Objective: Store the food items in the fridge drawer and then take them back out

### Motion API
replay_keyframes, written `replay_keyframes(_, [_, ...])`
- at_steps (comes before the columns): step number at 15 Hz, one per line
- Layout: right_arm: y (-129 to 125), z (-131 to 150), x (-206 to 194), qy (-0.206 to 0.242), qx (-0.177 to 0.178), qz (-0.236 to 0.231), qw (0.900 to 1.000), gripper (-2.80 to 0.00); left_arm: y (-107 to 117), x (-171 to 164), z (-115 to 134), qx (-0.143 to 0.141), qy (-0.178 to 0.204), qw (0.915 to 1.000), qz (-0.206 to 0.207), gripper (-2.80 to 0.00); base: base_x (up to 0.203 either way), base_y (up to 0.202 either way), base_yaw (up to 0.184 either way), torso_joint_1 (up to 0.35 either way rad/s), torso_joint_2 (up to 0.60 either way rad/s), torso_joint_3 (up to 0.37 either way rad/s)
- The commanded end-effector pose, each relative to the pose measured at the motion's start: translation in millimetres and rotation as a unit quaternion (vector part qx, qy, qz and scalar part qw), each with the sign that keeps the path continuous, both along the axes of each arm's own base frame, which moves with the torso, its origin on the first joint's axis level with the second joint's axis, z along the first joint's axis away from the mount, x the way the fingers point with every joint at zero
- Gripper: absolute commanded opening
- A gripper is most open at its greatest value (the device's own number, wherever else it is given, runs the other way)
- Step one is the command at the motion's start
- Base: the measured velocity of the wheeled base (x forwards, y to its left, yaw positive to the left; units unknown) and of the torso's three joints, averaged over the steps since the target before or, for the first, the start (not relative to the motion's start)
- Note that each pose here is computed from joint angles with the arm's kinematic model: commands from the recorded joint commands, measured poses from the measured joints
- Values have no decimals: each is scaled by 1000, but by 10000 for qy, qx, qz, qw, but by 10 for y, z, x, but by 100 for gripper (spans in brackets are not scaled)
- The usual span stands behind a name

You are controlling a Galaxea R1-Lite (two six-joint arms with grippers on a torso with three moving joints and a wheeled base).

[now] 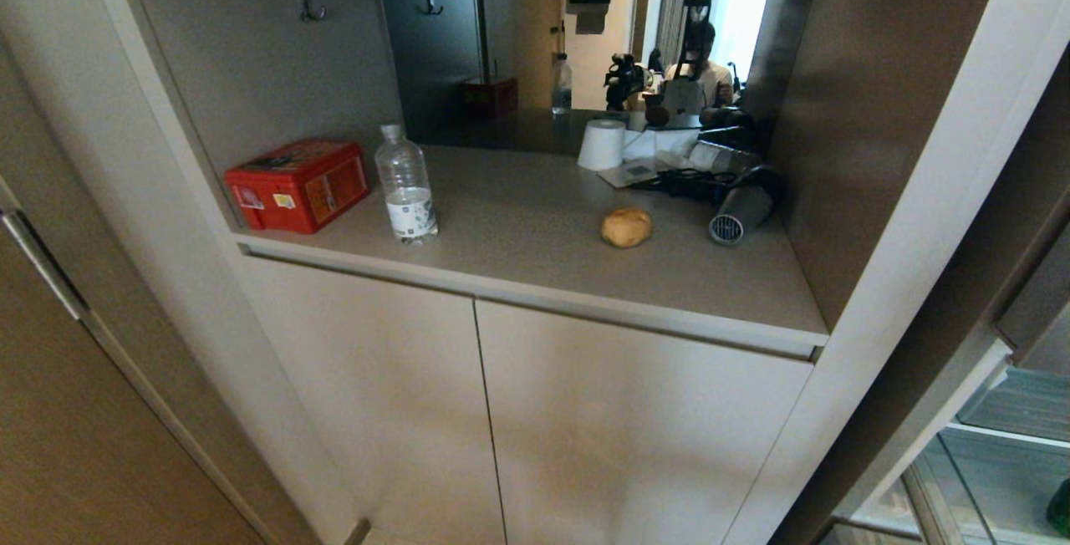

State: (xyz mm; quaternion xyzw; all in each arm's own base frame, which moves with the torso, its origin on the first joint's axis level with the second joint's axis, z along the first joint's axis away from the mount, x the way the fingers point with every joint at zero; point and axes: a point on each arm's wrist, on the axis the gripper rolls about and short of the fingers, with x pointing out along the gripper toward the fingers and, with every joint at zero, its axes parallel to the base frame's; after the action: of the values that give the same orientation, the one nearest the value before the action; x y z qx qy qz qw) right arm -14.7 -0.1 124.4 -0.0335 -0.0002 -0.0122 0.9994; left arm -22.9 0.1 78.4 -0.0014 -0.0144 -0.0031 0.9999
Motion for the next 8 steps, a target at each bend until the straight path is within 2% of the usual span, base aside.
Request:
replay_keyframes(1, [0, -319, -99, -22, -88, 136, 9999, -280, 0, 9, -29, 1, 52, 10000, -2, -280, 0, 0, 0, 0, 0, 0])
replay_keyframes(2, [1, -389, -120, -31, -99, 176, 9998, -280, 0, 9, -27, -1, 44, 10000, 0, -280, 0, 0, 0, 0, 0, 0])
replay_keyframes(4, [3, -493, -104, 259, -93, 254, 9993, -280, 0, 9, -27, 3, 44, 10000, 0, -280, 0, 0, 0, 0, 0, 0])
replay_keyframes(8, [2, -489, -105, 251, -75, 246, 9994, -280, 0, 9, -27, 6, 44, 10000, -1, -280, 0, 0, 0, 0, 0, 0])
